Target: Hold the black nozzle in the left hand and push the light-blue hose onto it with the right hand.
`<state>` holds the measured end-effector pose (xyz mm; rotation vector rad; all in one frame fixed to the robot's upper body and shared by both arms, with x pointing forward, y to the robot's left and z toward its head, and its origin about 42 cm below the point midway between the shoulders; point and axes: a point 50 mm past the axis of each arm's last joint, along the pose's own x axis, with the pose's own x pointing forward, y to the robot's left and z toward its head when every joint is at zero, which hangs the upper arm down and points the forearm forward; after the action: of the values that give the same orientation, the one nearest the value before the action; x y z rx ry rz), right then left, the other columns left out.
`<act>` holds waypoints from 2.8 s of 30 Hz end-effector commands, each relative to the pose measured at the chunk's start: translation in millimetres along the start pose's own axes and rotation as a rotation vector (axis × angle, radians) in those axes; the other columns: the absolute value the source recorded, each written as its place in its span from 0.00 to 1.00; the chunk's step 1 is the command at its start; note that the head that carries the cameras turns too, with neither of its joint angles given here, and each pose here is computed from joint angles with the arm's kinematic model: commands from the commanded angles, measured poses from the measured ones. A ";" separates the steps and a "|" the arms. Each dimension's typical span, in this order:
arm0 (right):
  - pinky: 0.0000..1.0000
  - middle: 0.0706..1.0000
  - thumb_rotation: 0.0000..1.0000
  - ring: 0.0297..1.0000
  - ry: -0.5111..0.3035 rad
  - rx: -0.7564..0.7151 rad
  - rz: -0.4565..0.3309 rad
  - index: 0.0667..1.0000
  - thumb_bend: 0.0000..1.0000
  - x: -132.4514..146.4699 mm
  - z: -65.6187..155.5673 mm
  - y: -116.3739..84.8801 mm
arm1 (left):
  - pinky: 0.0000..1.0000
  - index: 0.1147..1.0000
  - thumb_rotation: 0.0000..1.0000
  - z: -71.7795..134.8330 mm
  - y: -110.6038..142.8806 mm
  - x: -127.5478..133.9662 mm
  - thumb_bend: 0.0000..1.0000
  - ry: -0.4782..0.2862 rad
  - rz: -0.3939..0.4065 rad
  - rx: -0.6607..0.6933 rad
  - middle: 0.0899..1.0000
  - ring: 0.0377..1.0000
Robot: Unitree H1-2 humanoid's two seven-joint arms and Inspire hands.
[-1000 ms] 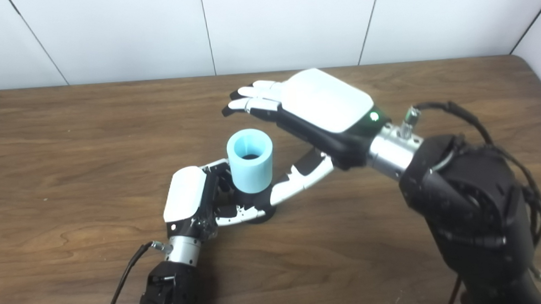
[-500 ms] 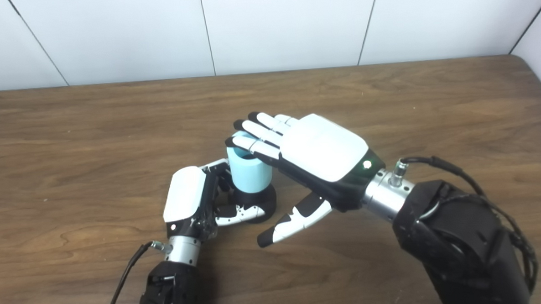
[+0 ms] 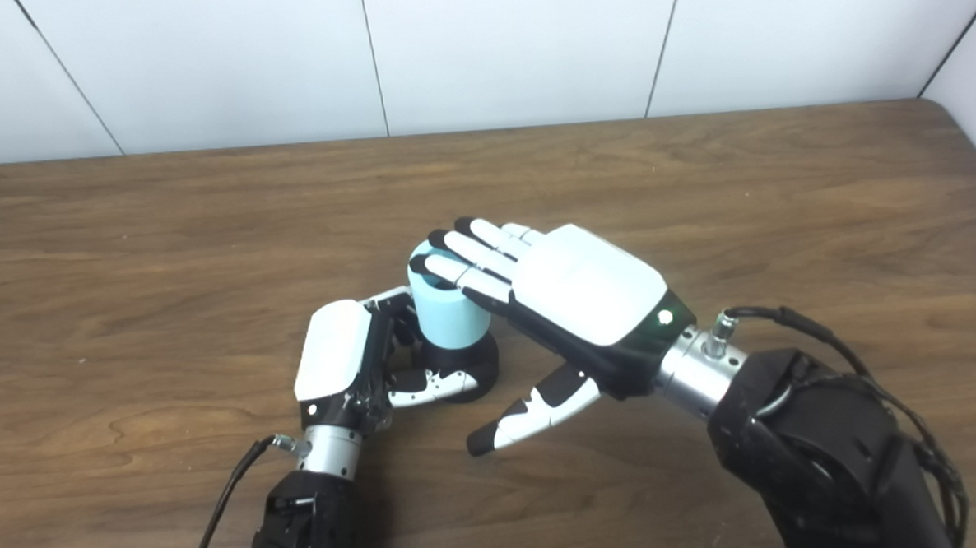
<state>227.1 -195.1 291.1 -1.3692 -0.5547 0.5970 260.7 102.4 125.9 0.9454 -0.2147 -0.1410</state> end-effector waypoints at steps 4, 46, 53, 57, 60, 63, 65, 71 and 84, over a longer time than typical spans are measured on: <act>0.92 0.99 0.73 1.00 -0.012 -0.044 0.025 0.94 0.64 -3.5 2.1 1.1 | 0.40 0.42 0.00 -27.4 -32.0 -26.2 0.53 0.152 -0.213 0.016 0.39 0.44; 0.92 0.95 0.72 0.96 0.009 -0.060 0.259 0.91 0.65 -2.7 -14.4 47.9 | 0.38 0.42 0.00 -21.5 -31.4 -23.7 0.53 0.157 -0.206 0.009 0.37 0.41; 0.92 0.94 0.73 0.95 0.030 -0.050 0.298 0.90 0.66 -6.5 -16.8 62.8 | 0.37 0.42 0.00 -20.0 -30.2 -22.1 0.52 0.141 -0.204 0.025 0.36 0.41; 0.91 0.95 0.74 0.96 0.039 -0.042 0.313 0.91 0.64 -7.3 -17.9 71.5 | 0.41 0.42 0.00 -21.5 -29.4 -22.4 0.53 0.149 -0.206 0.020 0.38 0.44; 0.92 0.96 0.76 0.97 0.046 -0.042 0.320 0.92 0.63 -7.1 -18.8 75.9 | 0.41 0.42 0.00 -22.6 -29.5 -22.7 0.53 0.148 -0.205 0.025 0.38 0.44; 0.93 0.97 0.78 0.98 0.049 -0.043 0.323 0.93 0.62 -6.5 -19.1 77.6 | 0.40 0.42 0.00 -23.4 -29.5 -23.0 0.53 0.148 -0.206 0.028 0.38 0.44; 0.92 0.97 0.77 0.98 0.050 -0.042 0.317 0.93 0.62 -5.9 -19.2 76.5 | 0.41 0.42 0.00 -23.5 -29.4 -22.9 0.53 0.149 -0.207 0.027 0.38 0.44; 0.92 0.97 0.80 0.98 0.032 -0.062 0.300 0.93 0.63 -4.5 -15.6 69.6 | 0.37 0.42 0.00 -22.4 -30.2 -22.1 0.53 0.150 -0.205 0.021 0.36 0.41; 0.94 0.96 0.79 0.98 0.006 -0.075 0.335 0.92 0.64 -17.6 -4.2 70.7 | 0.40 0.42 0.00 -23.8 -28.9 -23.0 0.53 0.156 -0.207 0.025 0.38 0.43</act>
<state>225.4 -191.2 261.6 -1.4471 -0.5896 0.5932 262.9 101.4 127.3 0.9557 -0.2001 -0.1453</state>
